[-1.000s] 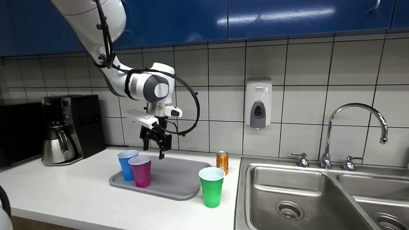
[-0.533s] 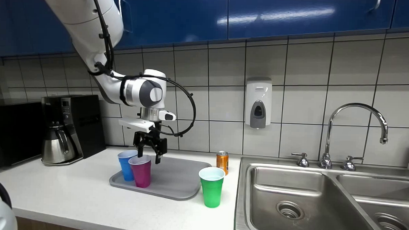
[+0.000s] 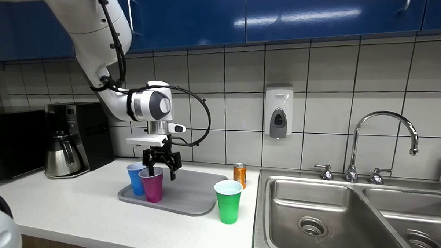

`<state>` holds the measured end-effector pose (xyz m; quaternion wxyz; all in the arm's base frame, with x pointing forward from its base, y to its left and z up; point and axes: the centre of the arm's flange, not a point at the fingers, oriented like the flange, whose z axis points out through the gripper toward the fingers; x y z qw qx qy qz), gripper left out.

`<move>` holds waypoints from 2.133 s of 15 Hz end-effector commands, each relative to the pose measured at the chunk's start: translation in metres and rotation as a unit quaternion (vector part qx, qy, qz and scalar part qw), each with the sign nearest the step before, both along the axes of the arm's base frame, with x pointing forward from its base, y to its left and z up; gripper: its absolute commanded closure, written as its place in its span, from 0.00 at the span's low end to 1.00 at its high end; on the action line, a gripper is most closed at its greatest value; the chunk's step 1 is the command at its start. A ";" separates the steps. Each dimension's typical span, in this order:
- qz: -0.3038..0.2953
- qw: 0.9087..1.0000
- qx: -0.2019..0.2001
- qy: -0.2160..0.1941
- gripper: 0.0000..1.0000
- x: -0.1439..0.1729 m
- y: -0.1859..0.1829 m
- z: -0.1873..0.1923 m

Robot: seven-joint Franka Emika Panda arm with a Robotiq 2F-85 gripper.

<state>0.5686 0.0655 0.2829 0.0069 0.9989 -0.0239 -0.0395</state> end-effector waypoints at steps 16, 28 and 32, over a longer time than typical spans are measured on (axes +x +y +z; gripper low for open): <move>0.021 0.999 -0.024 -0.010 0.77 0.010 0.014 -0.012; 0.011 1.000 -0.002 -0.014 0.98 0.013 0.010 -0.001; -0.012 0.999 0.025 -0.022 0.98 0.010 -0.001 0.013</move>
